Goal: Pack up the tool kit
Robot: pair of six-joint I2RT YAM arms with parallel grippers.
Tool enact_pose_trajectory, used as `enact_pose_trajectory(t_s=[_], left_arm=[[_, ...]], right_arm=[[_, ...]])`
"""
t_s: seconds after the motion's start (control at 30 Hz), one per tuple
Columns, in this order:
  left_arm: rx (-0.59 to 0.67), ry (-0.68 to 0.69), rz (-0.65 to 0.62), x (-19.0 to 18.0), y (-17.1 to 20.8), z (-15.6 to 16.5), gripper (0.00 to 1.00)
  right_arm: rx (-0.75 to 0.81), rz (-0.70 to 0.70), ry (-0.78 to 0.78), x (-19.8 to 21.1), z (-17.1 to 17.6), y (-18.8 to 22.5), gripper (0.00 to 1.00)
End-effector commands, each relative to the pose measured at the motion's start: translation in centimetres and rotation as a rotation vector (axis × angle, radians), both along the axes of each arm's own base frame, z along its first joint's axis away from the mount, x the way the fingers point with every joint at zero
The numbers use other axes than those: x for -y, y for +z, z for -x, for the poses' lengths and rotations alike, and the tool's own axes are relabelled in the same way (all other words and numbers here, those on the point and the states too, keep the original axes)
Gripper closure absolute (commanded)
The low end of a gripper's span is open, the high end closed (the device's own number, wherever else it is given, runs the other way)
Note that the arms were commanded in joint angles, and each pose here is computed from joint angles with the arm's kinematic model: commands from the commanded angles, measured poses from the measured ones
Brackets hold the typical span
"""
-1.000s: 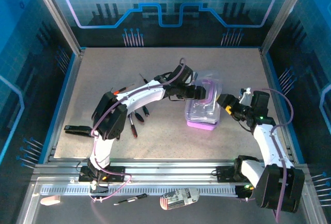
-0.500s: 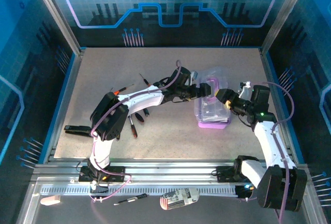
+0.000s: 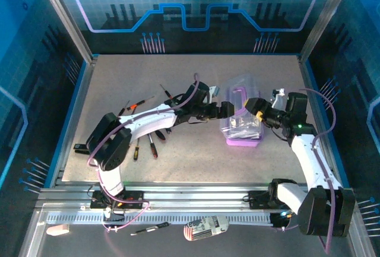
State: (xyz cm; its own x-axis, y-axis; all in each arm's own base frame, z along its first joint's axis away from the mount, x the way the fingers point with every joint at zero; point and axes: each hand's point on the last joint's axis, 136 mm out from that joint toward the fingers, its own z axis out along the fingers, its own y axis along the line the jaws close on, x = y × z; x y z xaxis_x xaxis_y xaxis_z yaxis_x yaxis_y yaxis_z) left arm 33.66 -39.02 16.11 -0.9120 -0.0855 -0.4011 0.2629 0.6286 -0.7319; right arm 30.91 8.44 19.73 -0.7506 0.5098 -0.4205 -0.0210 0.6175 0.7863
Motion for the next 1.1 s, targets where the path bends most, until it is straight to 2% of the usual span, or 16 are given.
enact_pose_trajectory(t_s=[0.0,0.27,0.53,0.6,0.83,1.07], left_arm=[[0.053,0.035,-0.008,-2.2,0.9,-0.2,0.01],[0.013,0.080,0.128,-6.0,0.2,-0.7,0.01],[0.057,0.077,0.233,-7.3,0.9,0.0,0.01],[0.048,0.072,0.267,-7.6,1.0,0.0,0.01],[0.049,0.056,0.310,-7.8,1.2,0.3,0.04],[0.048,0.097,0.348,-9.1,1.4,-0.5,0.01]], right_arm=[[0.066,0.029,0.025,-0.5,-0.6,2.4,0.11],[0.078,0.054,0.072,-2.3,-1.1,3.2,0.11],[0.083,0.097,0.119,-4.9,-1.0,3.6,0.10],[0.110,0.096,0.126,-5.2,-1.3,5.0,0.10],[0.136,0.097,0.154,-6.3,-1.5,6.2,0.09],[0.152,0.094,0.204,-8.7,-1.9,6.8,0.09]])
